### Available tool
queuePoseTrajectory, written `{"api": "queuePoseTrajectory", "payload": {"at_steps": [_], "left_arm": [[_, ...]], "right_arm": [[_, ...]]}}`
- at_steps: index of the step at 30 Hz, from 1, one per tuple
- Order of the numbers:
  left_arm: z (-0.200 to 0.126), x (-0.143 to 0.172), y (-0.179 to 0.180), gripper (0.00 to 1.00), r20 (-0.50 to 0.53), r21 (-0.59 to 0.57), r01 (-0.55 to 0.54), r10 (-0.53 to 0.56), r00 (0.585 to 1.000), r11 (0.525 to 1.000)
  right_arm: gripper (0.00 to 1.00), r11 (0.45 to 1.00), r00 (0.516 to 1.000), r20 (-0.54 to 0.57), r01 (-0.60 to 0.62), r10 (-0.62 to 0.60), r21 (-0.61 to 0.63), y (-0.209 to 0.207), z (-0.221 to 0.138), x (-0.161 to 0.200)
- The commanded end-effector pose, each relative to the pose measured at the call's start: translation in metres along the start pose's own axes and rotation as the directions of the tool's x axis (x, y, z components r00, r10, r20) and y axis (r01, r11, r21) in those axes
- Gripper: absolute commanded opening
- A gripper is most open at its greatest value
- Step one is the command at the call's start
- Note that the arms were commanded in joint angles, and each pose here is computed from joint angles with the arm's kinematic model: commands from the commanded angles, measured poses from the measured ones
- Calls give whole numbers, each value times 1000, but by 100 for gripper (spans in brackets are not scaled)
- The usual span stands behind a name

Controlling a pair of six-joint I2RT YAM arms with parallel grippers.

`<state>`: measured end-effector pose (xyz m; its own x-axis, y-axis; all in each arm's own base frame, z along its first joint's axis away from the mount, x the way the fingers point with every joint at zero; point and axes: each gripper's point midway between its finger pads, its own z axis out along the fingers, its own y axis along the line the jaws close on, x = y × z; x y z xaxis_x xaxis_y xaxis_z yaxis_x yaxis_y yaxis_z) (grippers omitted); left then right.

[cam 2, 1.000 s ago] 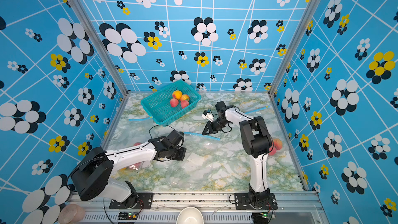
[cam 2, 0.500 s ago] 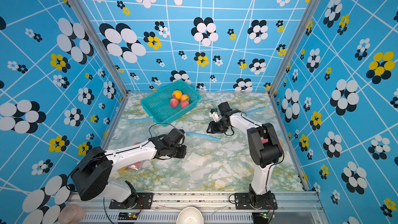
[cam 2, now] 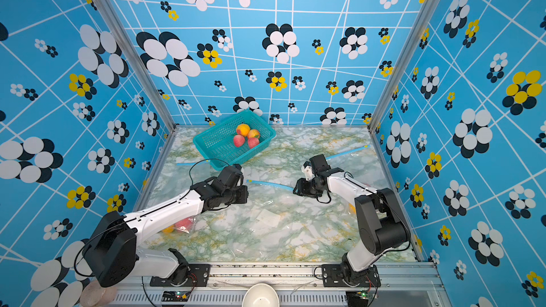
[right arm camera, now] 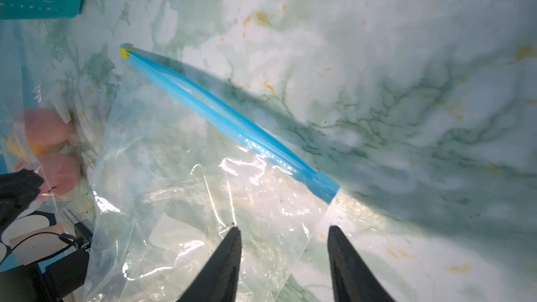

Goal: Place the peach in a zip-top bag and seal the zipper
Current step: Pick up the zipper food storage bag.

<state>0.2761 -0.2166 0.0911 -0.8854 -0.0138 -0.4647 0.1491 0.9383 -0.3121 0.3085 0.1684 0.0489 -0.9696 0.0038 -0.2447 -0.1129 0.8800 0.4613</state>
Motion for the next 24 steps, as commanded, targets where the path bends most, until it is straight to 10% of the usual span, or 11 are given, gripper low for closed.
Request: {"api": "queuePoseTrajectory", "payload": {"at_steps": [1, 10, 20, 24], "left_arm": [[13, 16, 19, 16, -38, -57, -9, 7, 999, 998], [31, 35, 21, 16, -89, -30, 21, -24, 996, 999], [34, 31, 8, 16, -107, 13, 17, -16, 994, 1000], [17, 8, -5, 19, -53, 38, -9, 11, 999, 999]], "right_arm": [[51, 999, 997, 64, -37, 38, -15, -3, 1, -10], [44, 971, 987, 76, -126, 144, -201, 11, 29, -9], [0, 928, 964, 206, -82, 166, -363, 45, 4, -43], [0, 922, 958, 277, 40, 74, -385, 69, -27, -62]]}}
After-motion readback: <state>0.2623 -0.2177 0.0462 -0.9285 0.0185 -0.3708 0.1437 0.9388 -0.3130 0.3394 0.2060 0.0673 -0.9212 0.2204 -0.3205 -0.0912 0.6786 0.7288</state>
